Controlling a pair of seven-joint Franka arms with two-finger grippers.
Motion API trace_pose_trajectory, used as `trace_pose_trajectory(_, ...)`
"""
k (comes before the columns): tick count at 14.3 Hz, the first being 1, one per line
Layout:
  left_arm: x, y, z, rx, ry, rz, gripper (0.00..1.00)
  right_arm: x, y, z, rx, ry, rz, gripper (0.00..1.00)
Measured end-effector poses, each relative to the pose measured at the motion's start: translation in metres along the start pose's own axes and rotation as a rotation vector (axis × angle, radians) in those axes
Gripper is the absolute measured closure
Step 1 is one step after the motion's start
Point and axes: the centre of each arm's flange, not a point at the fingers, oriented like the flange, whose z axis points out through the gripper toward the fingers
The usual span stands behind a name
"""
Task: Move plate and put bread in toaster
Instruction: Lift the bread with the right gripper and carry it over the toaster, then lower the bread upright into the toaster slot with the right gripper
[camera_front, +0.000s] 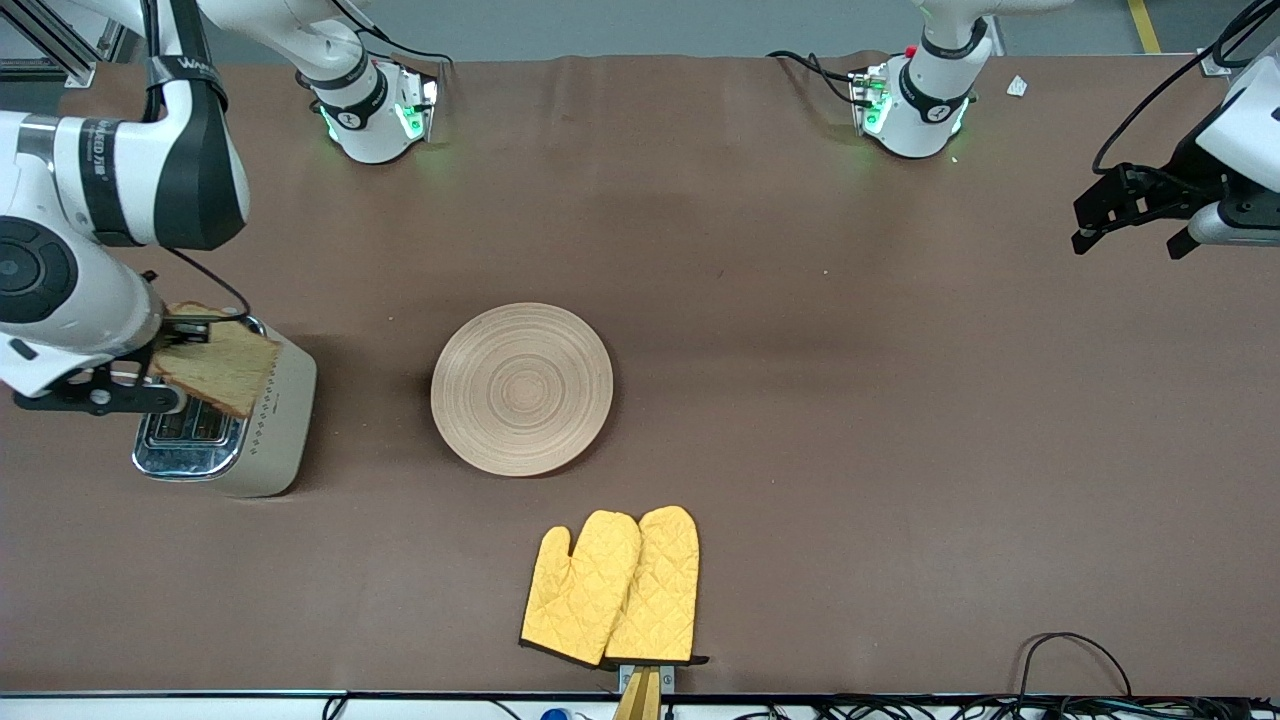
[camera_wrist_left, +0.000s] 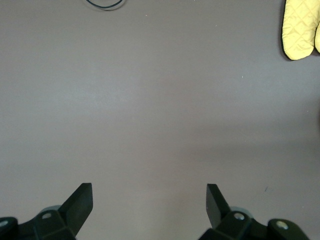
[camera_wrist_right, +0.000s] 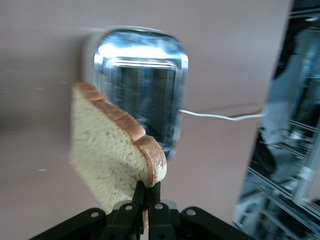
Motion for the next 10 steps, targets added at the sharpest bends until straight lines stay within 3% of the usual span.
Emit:
trace_pose_trajectory(6,0.004,0.003,-0.003,-0.001,0.009,0.005,0.00,0.034,-0.029,0.054,-0.134,-0.089,-0.005,0.95)
trace_pose_trajectory(10,0.006,0.001,-0.001,-0.001,0.005,0.003,0.00,0.059,-0.037,0.083,-0.231,-0.077,-0.029,0.95)
